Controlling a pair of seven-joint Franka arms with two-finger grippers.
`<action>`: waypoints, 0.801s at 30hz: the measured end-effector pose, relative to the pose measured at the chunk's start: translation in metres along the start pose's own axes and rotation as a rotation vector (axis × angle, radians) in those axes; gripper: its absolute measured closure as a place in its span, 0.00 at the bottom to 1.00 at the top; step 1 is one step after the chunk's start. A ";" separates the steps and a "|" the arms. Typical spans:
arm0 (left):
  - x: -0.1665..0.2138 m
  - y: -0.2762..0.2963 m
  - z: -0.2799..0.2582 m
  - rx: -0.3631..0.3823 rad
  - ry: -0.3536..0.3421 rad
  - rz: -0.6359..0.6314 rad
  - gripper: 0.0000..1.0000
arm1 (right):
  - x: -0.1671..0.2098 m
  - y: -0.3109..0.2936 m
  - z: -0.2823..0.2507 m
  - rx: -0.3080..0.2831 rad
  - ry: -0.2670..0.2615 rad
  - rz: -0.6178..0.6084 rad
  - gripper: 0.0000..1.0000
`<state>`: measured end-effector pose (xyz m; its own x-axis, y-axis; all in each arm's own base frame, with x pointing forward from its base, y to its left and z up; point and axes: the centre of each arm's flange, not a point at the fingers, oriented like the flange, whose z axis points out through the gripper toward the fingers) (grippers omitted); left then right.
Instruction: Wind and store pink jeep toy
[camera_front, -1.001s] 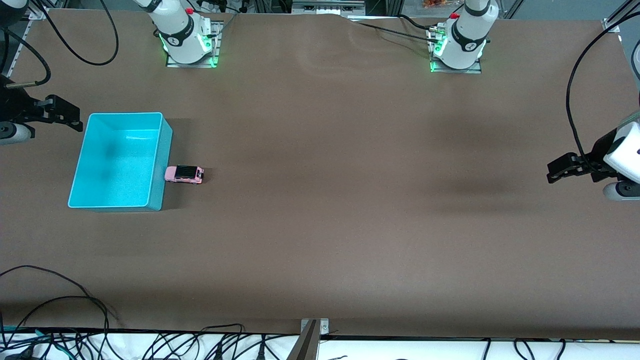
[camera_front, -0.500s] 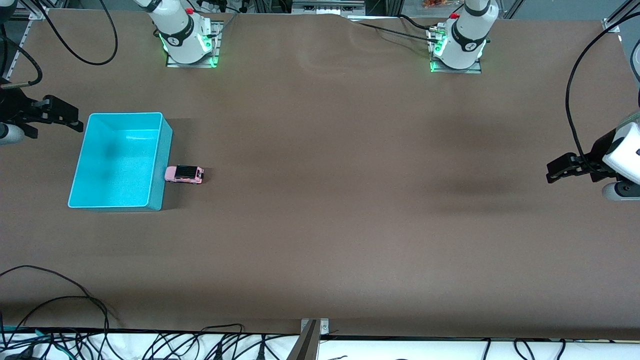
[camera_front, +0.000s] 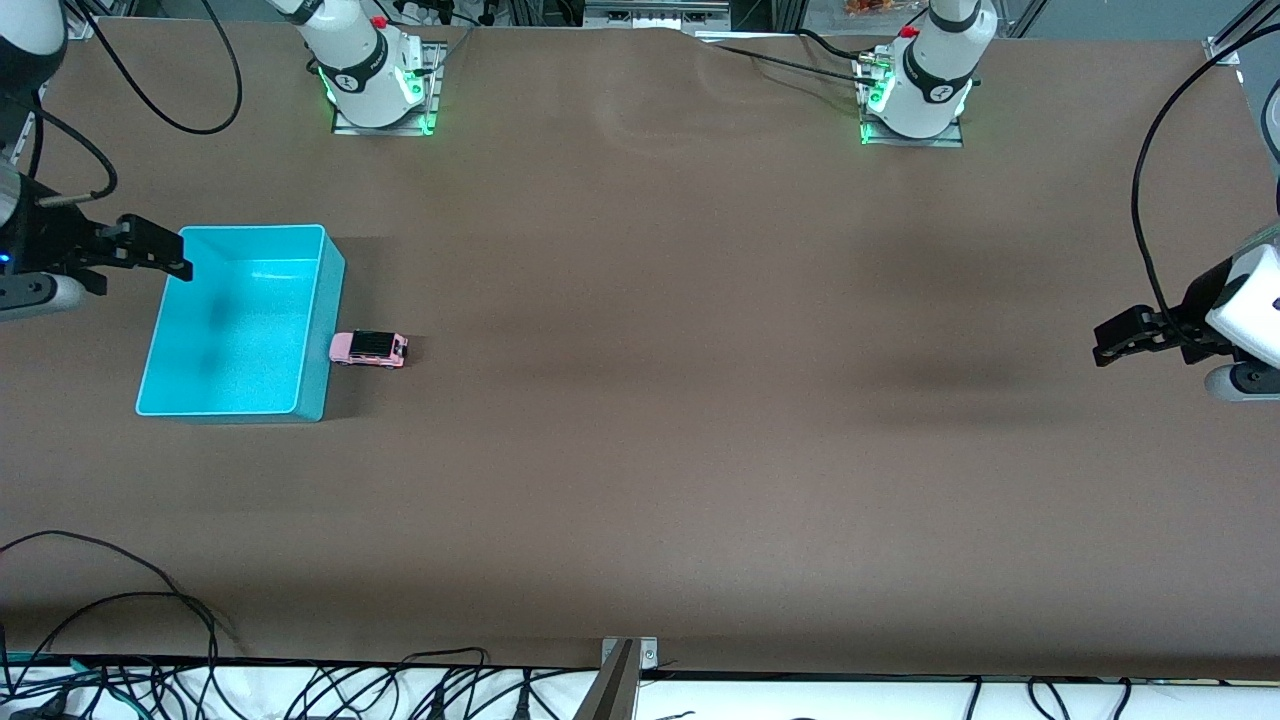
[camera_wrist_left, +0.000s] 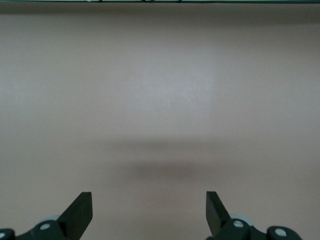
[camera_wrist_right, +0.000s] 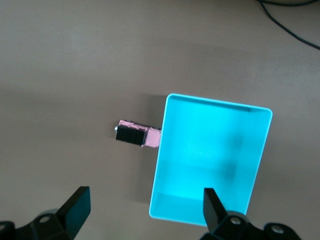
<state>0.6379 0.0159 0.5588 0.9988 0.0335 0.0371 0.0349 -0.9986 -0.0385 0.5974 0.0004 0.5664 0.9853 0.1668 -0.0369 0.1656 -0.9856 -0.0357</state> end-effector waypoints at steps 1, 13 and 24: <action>0.000 0.000 0.000 0.000 0.000 0.000 0.00 | 0.000 0.000 0.005 -0.001 0.007 0.001 0.00; 0.000 0.000 -0.001 0.000 0.001 0.000 0.00 | -0.013 -0.007 0.105 -0.010 0.064 -0.008 0.00; 0.000 0.000 -0.001 0.000 0.001 0.000 0.00 | -0.025 -0.041 0.132 -0.004 0.120 0.012 0.00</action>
<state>0.6377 0.0161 0.5593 0.9987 0.0337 0.0379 0.0351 -0.9986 -0.0384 0.5605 0.0408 0.4365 0.9851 0.1508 0.0824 0.1538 -0.9876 -0.0321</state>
